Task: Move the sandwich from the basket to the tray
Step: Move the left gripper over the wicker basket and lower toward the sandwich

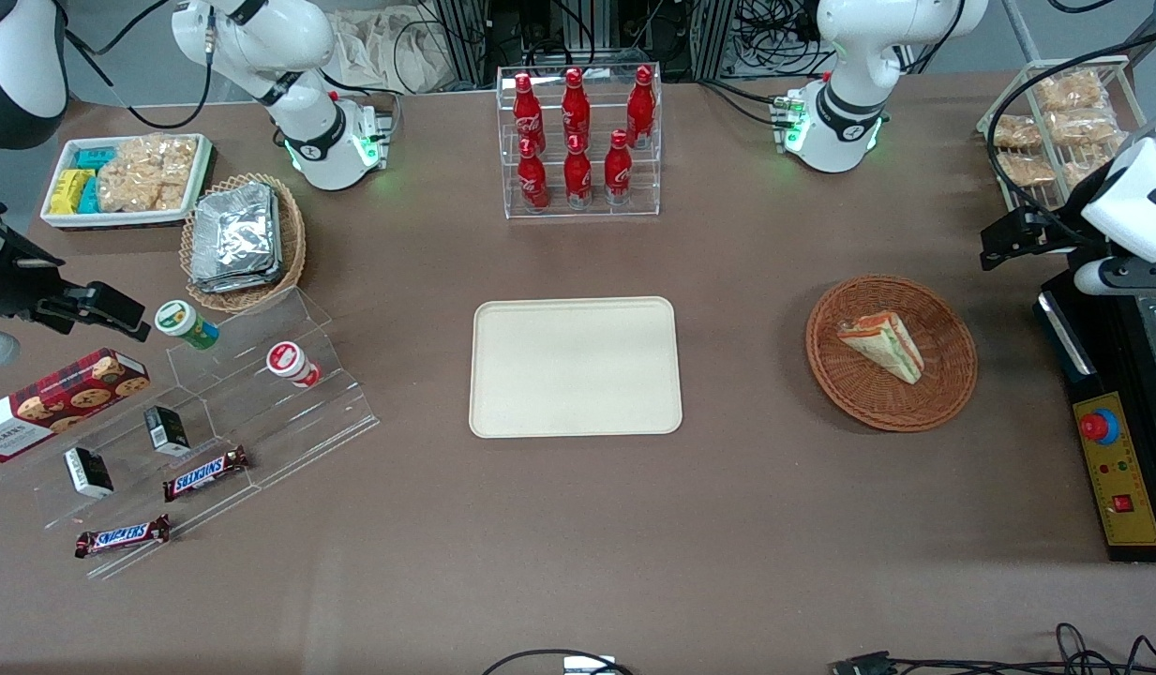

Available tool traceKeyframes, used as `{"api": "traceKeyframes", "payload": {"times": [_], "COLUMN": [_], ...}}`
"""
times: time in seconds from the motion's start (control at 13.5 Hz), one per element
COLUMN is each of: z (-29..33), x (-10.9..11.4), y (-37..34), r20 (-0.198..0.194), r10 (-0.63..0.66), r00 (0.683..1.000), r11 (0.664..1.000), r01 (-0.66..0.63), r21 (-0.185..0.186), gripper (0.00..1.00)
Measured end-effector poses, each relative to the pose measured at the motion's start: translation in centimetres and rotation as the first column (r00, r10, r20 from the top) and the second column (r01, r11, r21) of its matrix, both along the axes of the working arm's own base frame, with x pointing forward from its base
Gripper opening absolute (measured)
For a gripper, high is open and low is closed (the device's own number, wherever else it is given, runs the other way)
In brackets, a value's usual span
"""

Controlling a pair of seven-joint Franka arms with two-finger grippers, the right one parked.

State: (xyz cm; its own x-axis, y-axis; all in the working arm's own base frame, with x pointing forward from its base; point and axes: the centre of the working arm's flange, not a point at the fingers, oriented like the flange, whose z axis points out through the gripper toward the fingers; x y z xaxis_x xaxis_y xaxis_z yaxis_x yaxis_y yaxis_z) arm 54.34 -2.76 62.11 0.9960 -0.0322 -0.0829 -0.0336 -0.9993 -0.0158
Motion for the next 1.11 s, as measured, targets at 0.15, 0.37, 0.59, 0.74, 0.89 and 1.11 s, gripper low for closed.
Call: {"api": "traceKeyframes", "payload": {"times": [0.15, 0.37, 0.59, 0.74, 0.89, 1.11], "z": [0.0, -0.4, -2.0, -3.6, -5.9, -10.6], "x": [0.0, 0.0, 0.1, 0.1, 0.3, -0.3], "y": [0.0, 0.2, 0.7, 0.9, 1.6, 3.0], "r20": [-0.002, -0.021, -0.062, -0.087, -0.090, -0.081], "r10": [0.000, 0.003, 0.012, 0.017, 0.054, 0.111], "r00": [1.000, 1.000, 0.998, 0.996, 0.994, 0.991], "r11": [1.000, 1.000, 1.000, 1.000, 0.998, 0.994], "r01": [0.000, -0.003, -0.012, -0.017, -0.053, -0.109], "r21": [0.000, 0.001, 0.004, 0.006, 0.014, 0.020], "gripper": [1.00, 1.00, 1.00, 1.00, 1.00, 1.00]}}
